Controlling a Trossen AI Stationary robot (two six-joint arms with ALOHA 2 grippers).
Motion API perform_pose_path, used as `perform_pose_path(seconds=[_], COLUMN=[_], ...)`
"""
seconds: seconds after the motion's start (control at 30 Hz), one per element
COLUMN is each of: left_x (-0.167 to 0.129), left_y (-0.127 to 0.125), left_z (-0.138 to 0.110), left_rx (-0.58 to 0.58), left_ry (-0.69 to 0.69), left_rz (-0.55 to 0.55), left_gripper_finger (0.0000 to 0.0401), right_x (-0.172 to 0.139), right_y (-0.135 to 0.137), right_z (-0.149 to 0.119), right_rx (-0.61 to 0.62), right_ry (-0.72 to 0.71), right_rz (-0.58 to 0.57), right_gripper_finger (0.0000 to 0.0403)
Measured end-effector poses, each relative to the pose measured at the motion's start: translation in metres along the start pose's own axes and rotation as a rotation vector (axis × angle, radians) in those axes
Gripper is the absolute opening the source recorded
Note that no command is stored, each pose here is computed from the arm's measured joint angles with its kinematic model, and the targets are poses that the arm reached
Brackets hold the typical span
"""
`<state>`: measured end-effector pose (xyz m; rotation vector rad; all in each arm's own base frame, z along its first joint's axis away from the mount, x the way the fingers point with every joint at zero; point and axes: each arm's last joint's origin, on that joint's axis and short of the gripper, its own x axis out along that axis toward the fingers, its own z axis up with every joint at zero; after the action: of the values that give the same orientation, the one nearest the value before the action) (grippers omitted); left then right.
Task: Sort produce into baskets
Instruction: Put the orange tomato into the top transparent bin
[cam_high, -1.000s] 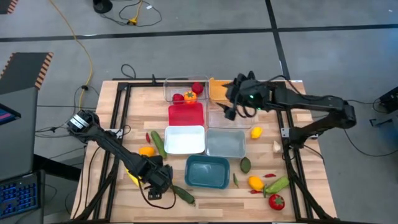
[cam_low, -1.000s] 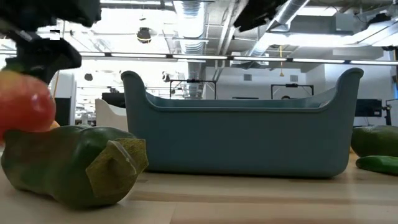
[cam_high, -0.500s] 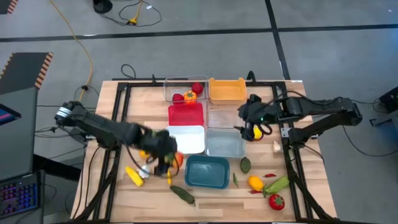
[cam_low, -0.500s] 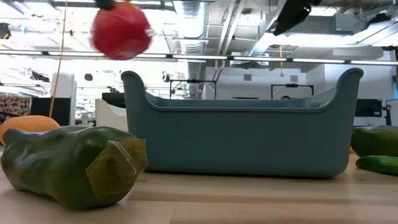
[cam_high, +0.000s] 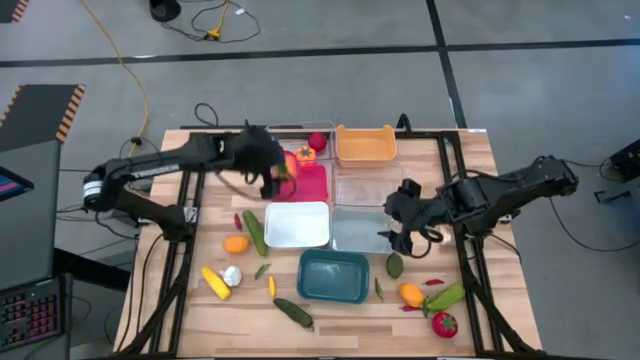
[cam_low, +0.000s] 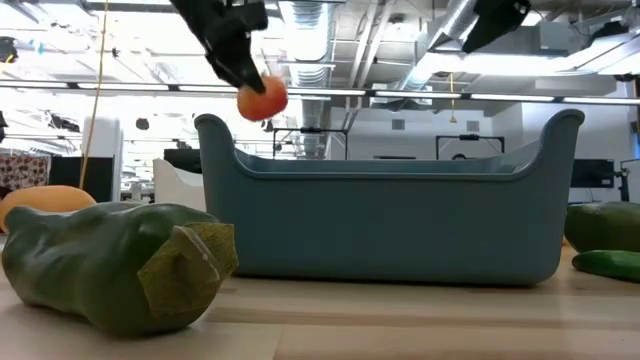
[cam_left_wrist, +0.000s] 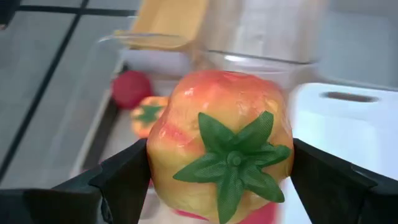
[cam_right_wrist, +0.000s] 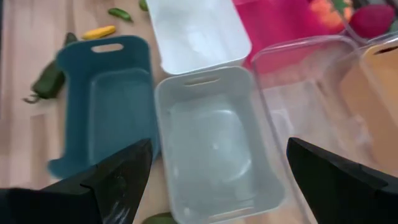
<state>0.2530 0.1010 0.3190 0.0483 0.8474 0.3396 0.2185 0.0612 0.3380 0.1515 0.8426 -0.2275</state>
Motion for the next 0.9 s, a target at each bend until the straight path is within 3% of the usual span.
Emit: perform_pose_path(seconds=[0.2, 0.43, 0.57, 0.67, 0.9], left_x=[0.036, 0.089, 0.108, 0.114, 0.115], left_y=[0.051, 0.091, 0.101, 0.103, 0.102], left_z=[-0.005, -0.019, -0.027, -0.031, -0.031], left_rx=[-0.040, -0.075, -0.111, -0.075, -0.066], left_ry=[-0.006, 0.028, 0.068, 0.112, 0.174], left_rz=[0.022, 0.075, 0.138, 0.184, 0.312], left_gripper_finger=[0.0323, 0.0323, 0.0323, 0.0327, 0.0369], right_x=[-0.001, 0.004, 0.008, 0.008, 0.006], right_y=[0.013, 0.031, 0.040, 0.046, 0.059], right_z=[-0.007, -0.019, -0.030, -0.037, -0.049], right_rx=[0.091, 0.136, 0.152, 0.168, 0.209], right_ry=[0.024, 0.099, 0.168, 0.205, 0.241], right_rz=[0.029, 0.027, -0.005, -0.025, -0.031], right_gripper_finger=[0.0398, 0.0398, 0.0398, 0.0398, 0.0398])
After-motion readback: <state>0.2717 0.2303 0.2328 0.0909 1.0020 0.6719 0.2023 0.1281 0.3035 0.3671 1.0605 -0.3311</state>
